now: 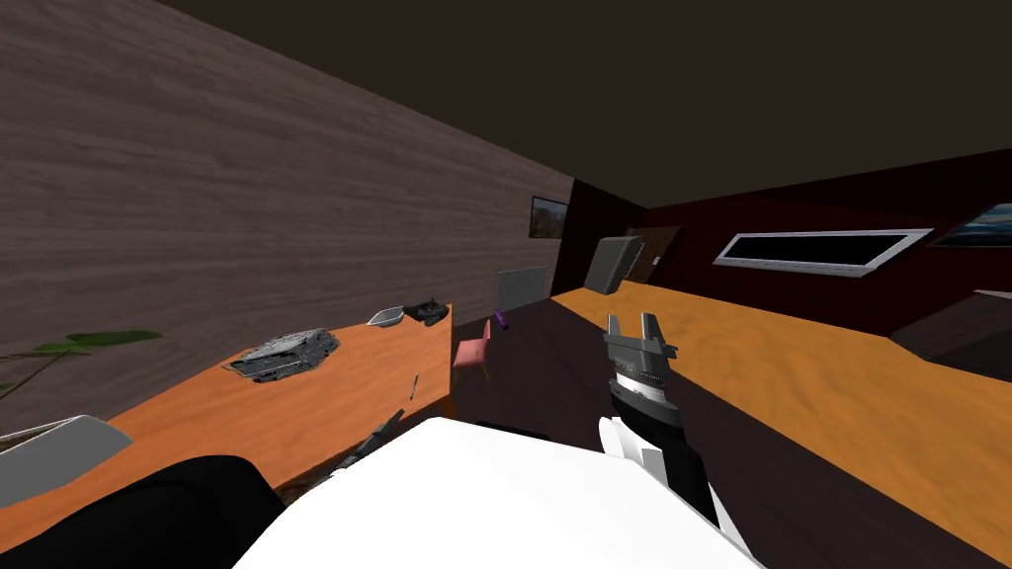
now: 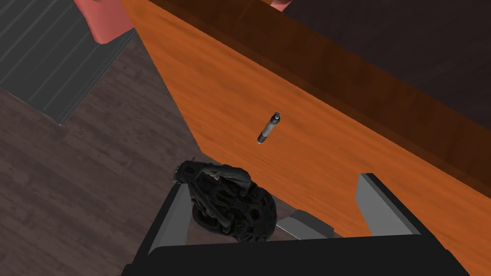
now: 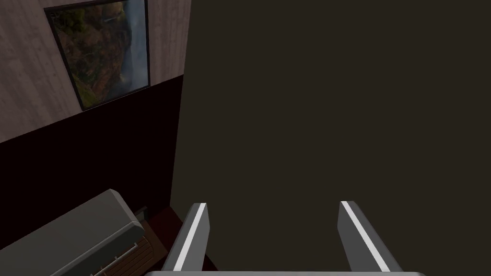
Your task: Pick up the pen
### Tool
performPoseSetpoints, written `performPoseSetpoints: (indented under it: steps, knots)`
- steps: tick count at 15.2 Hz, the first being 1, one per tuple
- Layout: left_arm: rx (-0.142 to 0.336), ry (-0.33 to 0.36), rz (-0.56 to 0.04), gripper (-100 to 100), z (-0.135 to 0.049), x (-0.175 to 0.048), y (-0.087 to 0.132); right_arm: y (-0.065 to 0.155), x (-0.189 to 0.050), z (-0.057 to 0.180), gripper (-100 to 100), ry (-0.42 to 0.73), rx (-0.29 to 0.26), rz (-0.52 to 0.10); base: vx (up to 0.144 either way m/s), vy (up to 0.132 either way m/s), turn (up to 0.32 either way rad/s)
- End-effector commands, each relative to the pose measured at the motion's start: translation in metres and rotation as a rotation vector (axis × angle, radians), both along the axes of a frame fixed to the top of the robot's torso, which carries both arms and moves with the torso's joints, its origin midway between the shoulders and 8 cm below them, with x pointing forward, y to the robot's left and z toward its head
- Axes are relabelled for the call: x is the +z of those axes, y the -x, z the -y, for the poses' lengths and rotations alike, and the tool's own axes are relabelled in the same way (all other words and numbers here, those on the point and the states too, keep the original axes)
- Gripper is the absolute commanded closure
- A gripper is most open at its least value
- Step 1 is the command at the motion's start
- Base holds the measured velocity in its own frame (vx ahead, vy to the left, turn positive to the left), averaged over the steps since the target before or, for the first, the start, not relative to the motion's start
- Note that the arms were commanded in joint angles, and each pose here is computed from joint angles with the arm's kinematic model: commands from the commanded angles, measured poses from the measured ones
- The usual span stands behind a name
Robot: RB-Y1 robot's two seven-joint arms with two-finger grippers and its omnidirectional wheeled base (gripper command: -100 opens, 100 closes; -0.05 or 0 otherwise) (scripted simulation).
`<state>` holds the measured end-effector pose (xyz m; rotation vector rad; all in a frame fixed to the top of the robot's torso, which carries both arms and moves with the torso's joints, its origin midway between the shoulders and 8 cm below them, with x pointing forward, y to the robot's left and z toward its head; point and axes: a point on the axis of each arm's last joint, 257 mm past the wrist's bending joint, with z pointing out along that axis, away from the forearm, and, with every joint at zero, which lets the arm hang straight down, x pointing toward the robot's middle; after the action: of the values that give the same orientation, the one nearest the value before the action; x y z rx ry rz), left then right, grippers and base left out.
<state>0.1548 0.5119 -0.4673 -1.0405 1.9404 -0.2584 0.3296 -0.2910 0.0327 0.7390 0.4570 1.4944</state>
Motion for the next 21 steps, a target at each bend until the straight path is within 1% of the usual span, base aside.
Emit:
performPoseSetpoints:
  steps: [1,2,3,4,5,6,7,8,9,10,13,14,15,16,18,19,21]
  knots:
    - [0.018,-0.025,-0.079,-100,-0.018,-0.013,0.03,0.0,0.0,0.0,0,0.0,0.0,0.0,0.107,-0.052,-0.272]
    - [0.032,-0.026,-0.102,-100,-0.022,-0.019,0.041,0.0,0.0,0.0,0,0.0,0.0,0.0,0.098,-0.049,-0.251]
    - [0.045,-0.044,-0.158,-100,-0.036,-0.028,0.065,0.0,0.0,0.0,0,0.0,0.0,0.0,0.105,-0.046,-0.323]
    - [0.049,-0.061,-0.199,-100,-0.046,-0.032,0.081,0.0,0.0,0.0,0,0.0,0.0,0.0,0.142,-0.052,-0.478]
    - [0.063,-0.062,-0.221,-100,-0.05,-0.036,0.092,0.0,0.0,0.0,0,0.0,0.0,0.0,0.144,-0.058,-0.307]
    - [0.065,-0.079,-0.257,-100,-0.06,-0.039,0.107,0.0,0.0,0.0,0,0.0,0.0,0.0,0.135,-0.059,-0.232]
    - [0.075,-0.079,-0.274,-100,-0.063,-0.042,0.116,0.0,0.0,0.0,0,0.0,0.0,0.0,0.117,-0.038,-0.164]
    - [0.083,-0.095,-0.316,-100,-0.073,-0.045,0.134,0.0,0.0,0.0,0,0.0,0.0,0.0,0.11,-0.031,-0.189]
    - [0.089,-0.095,-0.326,-100,-0.075,-0.046,0.14,0.0,0.0,0.0,0,0.0,0.0,0.0,0.097,-0.025,-0.183]
    - [0.089,-0.095,-0.326,-100,-0.075,-0.046,0.14,0.0,0.0,0.0,0,0.0,0.0,0.0,0.062,-0.017,-0.085]
    - [0.101,-0.122,-0.406,-100,-0.092,-0.05,0.175,0.0,0.0,0.0,0,0.0,0.0,0.0,0.075,-0.024,-0.22]
    - [0.11,-0.122,-0.419,-100,-0.094,-0.052,0.182,0.0,0.0,0.0,0,0.0,0.0,0.0,0.084,-0.03,-0.195]
    - [0.112,-0.133,-0.45,-100,-0.1,-0.052,0.195,0.0,0.0,0.0,0,0.0,0.0,0.0,0.093,-0.017,-0.188]
    - [0.119,-0.133,-0.46,-100,-0.101,-0.053,0.201,0.0,0.0,0.0,0,0.0,0.0,0.0,0.098,-0.004,-0.171]
    - [0.131,-0.151,-0.533,-100,-0.113,-0.054,0.234,0.0,0.0,0.0,0,0.0,0.0,0.0,0.127,-0.005,-0.264]
    - [0.129,-0.158,-0.554,-100,-0.116,-0.054,0.242,0.0,0.0,0.0,0,0.0,0.0,0.0,0.154,0.006,-0.328]
    - [0.136,-0.158,-0.564,-100,-0.118,-0.055,0.247,0.0,0.0,0.0,0,0.0,0.0,0.0,0.104,0.018,-0.1]
